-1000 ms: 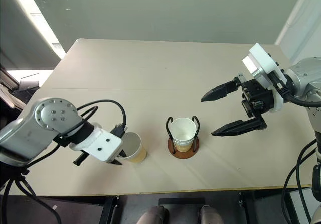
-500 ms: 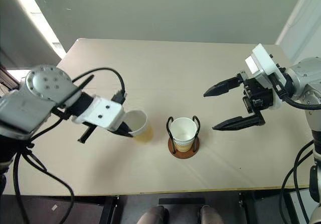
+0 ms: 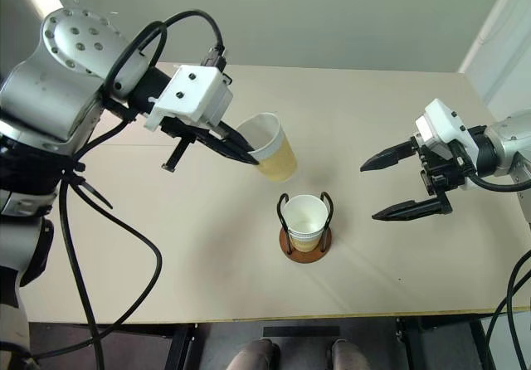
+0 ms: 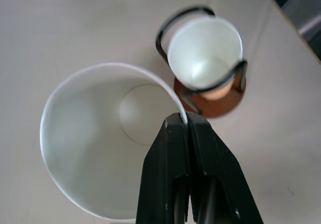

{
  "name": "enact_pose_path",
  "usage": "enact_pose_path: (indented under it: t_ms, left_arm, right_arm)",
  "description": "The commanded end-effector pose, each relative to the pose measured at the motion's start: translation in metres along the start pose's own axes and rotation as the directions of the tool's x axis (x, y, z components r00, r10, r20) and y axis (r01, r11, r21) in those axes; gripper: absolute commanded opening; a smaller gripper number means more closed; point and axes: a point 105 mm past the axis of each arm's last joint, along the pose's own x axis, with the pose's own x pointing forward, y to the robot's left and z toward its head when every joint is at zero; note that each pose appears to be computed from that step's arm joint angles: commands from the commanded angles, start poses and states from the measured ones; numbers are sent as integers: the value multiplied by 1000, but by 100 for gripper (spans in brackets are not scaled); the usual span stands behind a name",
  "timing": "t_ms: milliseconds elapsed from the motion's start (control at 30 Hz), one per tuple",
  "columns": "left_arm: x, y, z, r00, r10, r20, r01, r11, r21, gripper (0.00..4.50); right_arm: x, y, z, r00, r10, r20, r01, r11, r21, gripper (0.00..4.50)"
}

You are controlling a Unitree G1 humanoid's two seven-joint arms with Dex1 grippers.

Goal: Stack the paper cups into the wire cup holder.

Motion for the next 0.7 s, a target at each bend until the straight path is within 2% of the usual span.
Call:
enact_pose_path:
  t_ms: [33, 333, 533, 700]
  left_arm:
    - [-3, 8, 19, 999, -24, 45, 22, 998, 59, 4]
    - [28, 6, 37, 979, -169, 117, 157, 982, 105, 4]
    - [43, -9, 40, 952, -275, 132, 262, 959, 110, 4]
    - [47, -13, 36, 946, -303, 117, 290, 951, 110, 4]
  right_arm:
    - [-12, 6, 19, 999, -26, 19, 27, 999, -44, 450]
    - [-24, 10, 41, 990, -128, 66, 131, 991, -41, 450]
    - [-26, 16, 43, 986, -148, 74, 150, 988, -25, 450]
    - [-29, 15, 46, 983, -170, 76, 172, 985, -29, 450]
